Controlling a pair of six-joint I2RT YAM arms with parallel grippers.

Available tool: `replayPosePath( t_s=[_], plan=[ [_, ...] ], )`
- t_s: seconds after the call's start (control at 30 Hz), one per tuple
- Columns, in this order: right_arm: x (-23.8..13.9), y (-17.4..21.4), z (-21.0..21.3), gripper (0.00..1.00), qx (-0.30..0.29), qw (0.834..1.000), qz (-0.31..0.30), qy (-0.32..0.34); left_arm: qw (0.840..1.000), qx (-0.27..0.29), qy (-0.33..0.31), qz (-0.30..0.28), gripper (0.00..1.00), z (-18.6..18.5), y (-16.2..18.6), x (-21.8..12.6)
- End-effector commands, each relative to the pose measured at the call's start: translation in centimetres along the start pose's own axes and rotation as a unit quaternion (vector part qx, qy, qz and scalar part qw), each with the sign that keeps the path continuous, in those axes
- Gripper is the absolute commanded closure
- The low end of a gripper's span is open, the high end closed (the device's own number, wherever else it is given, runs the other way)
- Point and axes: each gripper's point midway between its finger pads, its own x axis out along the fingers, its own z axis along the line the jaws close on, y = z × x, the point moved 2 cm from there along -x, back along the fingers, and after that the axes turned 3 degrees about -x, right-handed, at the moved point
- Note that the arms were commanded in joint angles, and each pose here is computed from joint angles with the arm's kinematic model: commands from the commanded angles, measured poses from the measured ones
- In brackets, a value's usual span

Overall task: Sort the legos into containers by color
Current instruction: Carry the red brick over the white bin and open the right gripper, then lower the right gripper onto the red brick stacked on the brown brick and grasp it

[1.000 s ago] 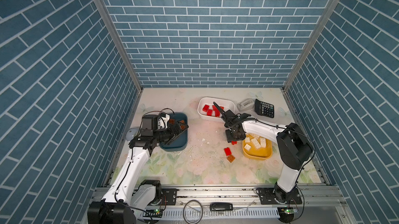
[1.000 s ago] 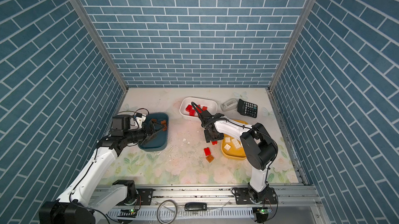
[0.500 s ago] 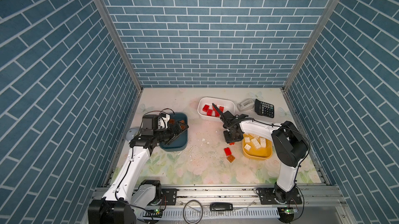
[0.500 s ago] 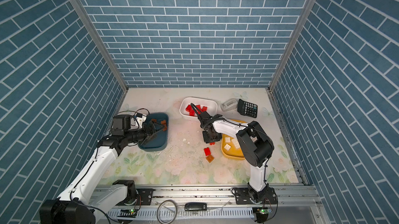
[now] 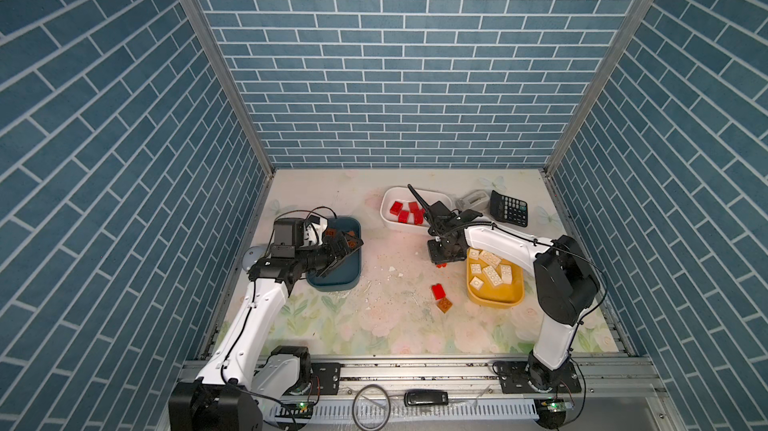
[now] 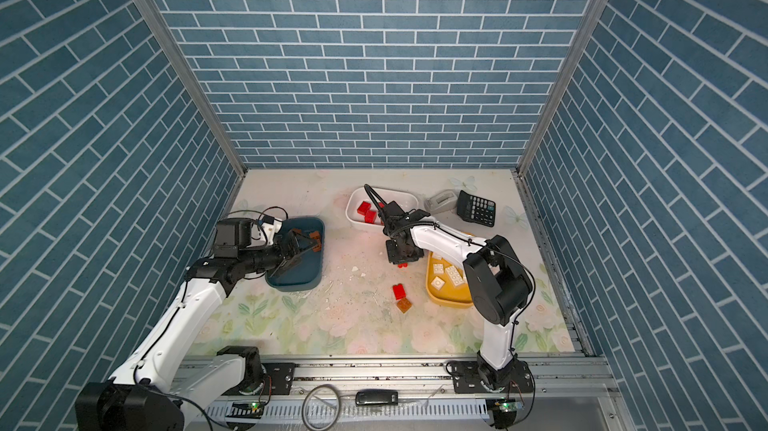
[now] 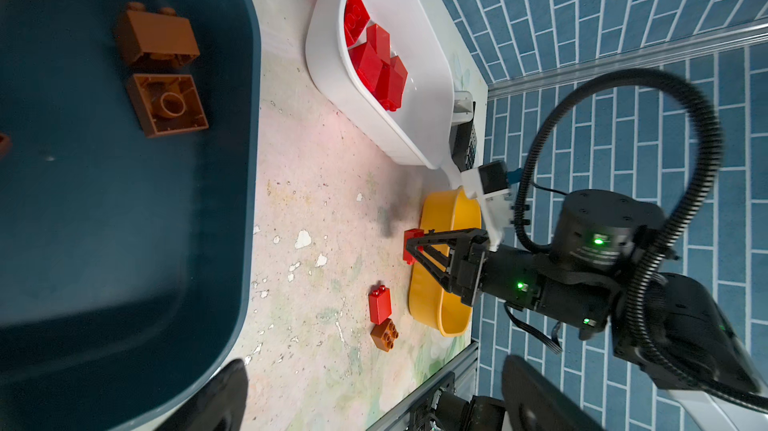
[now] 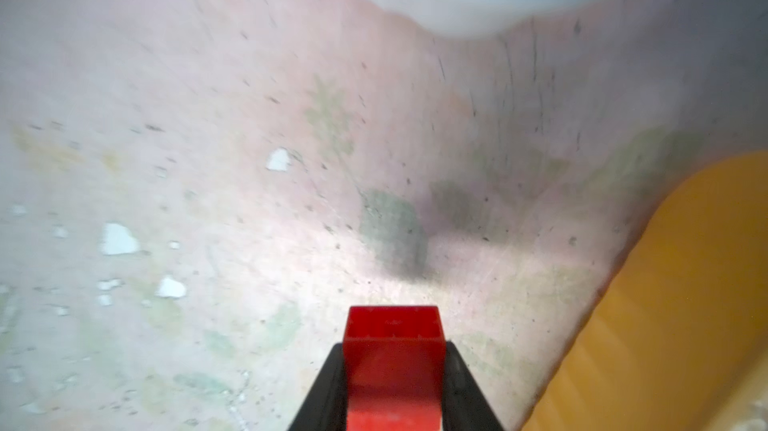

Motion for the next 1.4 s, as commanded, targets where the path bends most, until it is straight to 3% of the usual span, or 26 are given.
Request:
replayPosePath(
  t_s=[0.0,0.3,0.67,0.77,0.87,0.97,1.1,1.37],
  plan=[
    [-2.9,-2.4,-0.2,0.77,-0.003,0.999,-0.034,-0.003,1.000,0.012,0.002,0.005,0.03,-0.5,-0.1,0.0],
    [-3.0,-9.6,-2.5,0.76,0.033,0.995,-0.091,0.007,1.000,0.013,0.004,0.005,0.03,-0.7,-0.3,0.0],
    [1.6,-14.3,-4.1,0.75,0.038,0.996,-0.082,-0.001,1.000,0.009,-0.003,0.013,0.03,-0.1,-0.1,0.3],
    [3.0,-15.1,-4.0,0.71,0.039,0.996,-0.079,-0.007,1.000,0.008,-0.004,0.014,0.03,-0.1,-0.2,0.4],
    [3.0,-15.5,-3.9,0.56,0.034,0.997,-0.075,-0.008,1.000,0.009,-0.003,0.014,0.03,-0.2,-0.3,0.5],
    [1.9,-15.3,-3.9,0.47,0.032,0.996,-0.079,-0.009,1.000,0.010,-0.002,0.012,0.03,-0.2,-0.4,0.5],
    [-0.8,-14.1,-3.3,0.43,0.033,0.996,-0.085,-0.025,1.000,0.007,-0.002,0.014,0.03,-0.1,-0.4,0.7],
    [-4.2,-5.2,0.1,0.42,0.029,0.997,-0.050,-0.047,1.000,0.007,0.002,0.016,0.03,0.1,-0.2,0.9]
  ],
)
